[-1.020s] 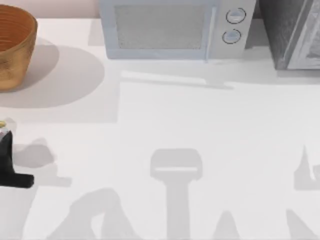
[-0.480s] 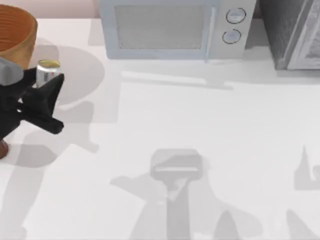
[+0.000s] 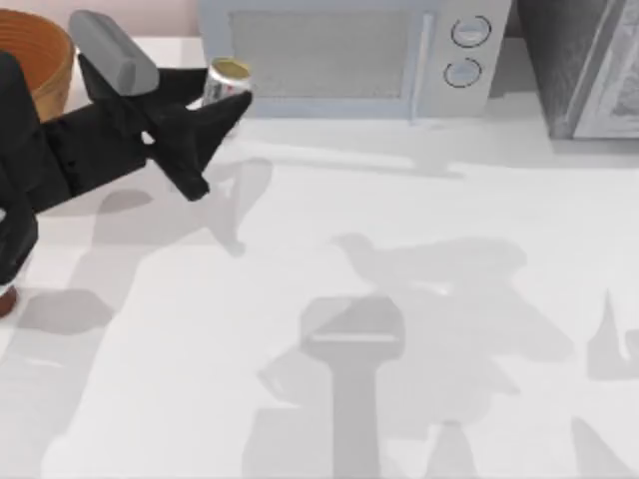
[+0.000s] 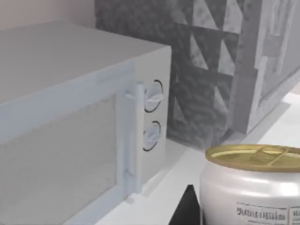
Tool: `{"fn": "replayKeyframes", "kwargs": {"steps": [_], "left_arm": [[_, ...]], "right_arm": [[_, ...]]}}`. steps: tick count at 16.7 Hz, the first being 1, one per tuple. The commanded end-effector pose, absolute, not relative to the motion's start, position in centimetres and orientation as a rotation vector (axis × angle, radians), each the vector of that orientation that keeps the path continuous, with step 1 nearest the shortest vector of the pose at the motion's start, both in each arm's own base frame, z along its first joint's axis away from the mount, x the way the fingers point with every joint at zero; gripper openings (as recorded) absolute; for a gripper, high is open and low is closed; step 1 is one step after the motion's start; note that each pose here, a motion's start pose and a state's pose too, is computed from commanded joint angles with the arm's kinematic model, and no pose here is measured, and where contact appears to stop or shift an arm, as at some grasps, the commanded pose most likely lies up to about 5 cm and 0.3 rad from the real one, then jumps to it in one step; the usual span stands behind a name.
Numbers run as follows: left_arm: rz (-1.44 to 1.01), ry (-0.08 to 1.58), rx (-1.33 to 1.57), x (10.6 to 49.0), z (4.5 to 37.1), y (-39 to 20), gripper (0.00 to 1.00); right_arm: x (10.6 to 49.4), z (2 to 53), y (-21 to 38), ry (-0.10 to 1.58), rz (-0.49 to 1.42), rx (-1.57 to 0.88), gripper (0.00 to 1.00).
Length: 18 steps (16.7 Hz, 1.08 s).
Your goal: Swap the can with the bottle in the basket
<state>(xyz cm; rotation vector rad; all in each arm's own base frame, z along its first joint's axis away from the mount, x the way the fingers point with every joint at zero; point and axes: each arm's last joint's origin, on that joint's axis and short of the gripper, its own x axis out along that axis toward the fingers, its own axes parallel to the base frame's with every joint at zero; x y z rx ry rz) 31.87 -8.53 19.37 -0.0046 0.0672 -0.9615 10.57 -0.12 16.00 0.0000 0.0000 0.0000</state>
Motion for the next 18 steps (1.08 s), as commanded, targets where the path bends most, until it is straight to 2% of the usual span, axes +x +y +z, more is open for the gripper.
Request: {"fn": "replayKeyframes", "kwargs": {"steps": [8, 14, 18], "left_arm": [[-1.321, -0.009, 0.011, 38.4, 11.7, -13.4, 0.00], [-1.510, -0.013, 0.008, 39.8, 5.1, -15.5, 0.00], [-1.579, -0.003, 0.002, 39.8, 2.3, -16.1, 0.00]], "right_arm": [[10.6, 16.0, -0.1, 0.000, 0.000, 0.000, 1.00], [10.6, 16.0, -0.1, 0.000, 0.000, 0.000, 1.00], [10.6, 16.0, -0.1, 0.000, 0.000, 0.000, 1.00]]}}
